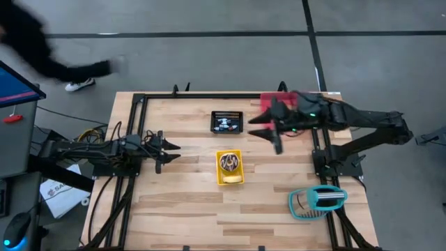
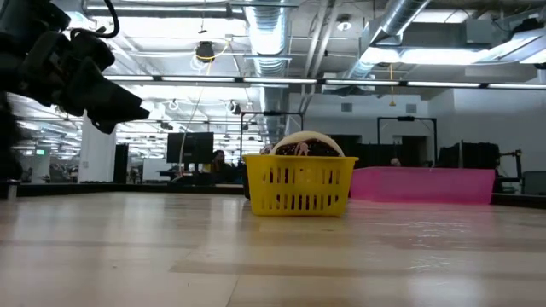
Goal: Pick & Place Food Item
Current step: Return to Home Position
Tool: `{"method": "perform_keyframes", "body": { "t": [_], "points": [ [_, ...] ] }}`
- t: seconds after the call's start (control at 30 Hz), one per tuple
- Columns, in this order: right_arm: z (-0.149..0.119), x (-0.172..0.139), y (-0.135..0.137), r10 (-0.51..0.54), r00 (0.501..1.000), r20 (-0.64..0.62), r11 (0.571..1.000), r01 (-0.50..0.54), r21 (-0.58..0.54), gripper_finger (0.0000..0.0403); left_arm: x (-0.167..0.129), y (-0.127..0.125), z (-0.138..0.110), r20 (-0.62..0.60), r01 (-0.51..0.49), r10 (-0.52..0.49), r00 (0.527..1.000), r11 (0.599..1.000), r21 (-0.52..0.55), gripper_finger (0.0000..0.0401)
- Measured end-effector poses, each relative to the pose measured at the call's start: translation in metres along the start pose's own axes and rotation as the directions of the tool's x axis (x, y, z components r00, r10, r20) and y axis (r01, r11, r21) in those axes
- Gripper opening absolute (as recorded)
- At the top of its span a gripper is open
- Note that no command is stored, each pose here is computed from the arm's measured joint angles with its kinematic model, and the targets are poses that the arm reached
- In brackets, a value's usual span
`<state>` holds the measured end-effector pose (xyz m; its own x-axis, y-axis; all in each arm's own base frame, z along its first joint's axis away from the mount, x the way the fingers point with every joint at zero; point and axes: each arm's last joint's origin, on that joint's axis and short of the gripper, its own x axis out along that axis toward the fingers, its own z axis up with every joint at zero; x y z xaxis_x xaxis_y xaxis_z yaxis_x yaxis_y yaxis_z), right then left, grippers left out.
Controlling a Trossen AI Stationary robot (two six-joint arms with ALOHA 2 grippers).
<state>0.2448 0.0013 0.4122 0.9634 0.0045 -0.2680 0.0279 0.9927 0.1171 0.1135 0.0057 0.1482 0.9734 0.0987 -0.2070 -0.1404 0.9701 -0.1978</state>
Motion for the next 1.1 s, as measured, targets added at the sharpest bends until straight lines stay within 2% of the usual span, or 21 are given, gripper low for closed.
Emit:
{"method": "perform_keyframes", "body": {
  "t": [0.07, 0.17, 0.43, 0.63, 0.77, 1.1],
  "points": [
    [-0.007, -0.014, 0.004, 0.031, 0.997, 0.072, 1.0, -0.03, -0.008, 0.0171, 0.0, 0.0, 0.0, -0.002, -0.001, 0.001, 1.0, 1.0, 0.0, 0.0167],
    [-0.033, -0.039, 0.005, 0.054, 0.984, 0.17, 0.998, -0.055, 0.002, 0.0171, 0.001, 0.0, -0.001, -0.01, -0.002, 0.002, 1.0, 1.0, 0.0, 0.0167],
    [-0.144, -0.079, -0.013, 0.011, 0.949, 0.316, 0.988, -0.06, 0.144, 0.0171, 0.001, 0.0, -0.001, -0.016, -0.002, 0.002, 1.0, 1.0, 0.001, 0.0167],
    [-0.212, -0.092, -0.023, 0.007, 0.932, 0.362, 0.983, -0.072, 0.167, 0.0171, 0.001, 0.0, -0.001, -0.015, -0.001, 0.001, 1.0, 1.0, 0.001, 0.0167],
    [-0.233, -0.096, -0.026, 0.013, 0.919, 0.393, 0.983, -0.085, 0.165, 0.0171, 0.001, 0.0, -0.001, -0.015, -0.002, 0.002, 1.0, 1.0, 0.001, 0.0167],
    [-0.265, -0.081, -0.03, -0.006, 0.953, 0.304, 0.986, -0.044, 0.158, 0.0171, 0.002, 0.0, -0.001, -0.016, -0.004, 0.004, 1.0, 1.0, 0.001, 0.0167]
  ]
}}
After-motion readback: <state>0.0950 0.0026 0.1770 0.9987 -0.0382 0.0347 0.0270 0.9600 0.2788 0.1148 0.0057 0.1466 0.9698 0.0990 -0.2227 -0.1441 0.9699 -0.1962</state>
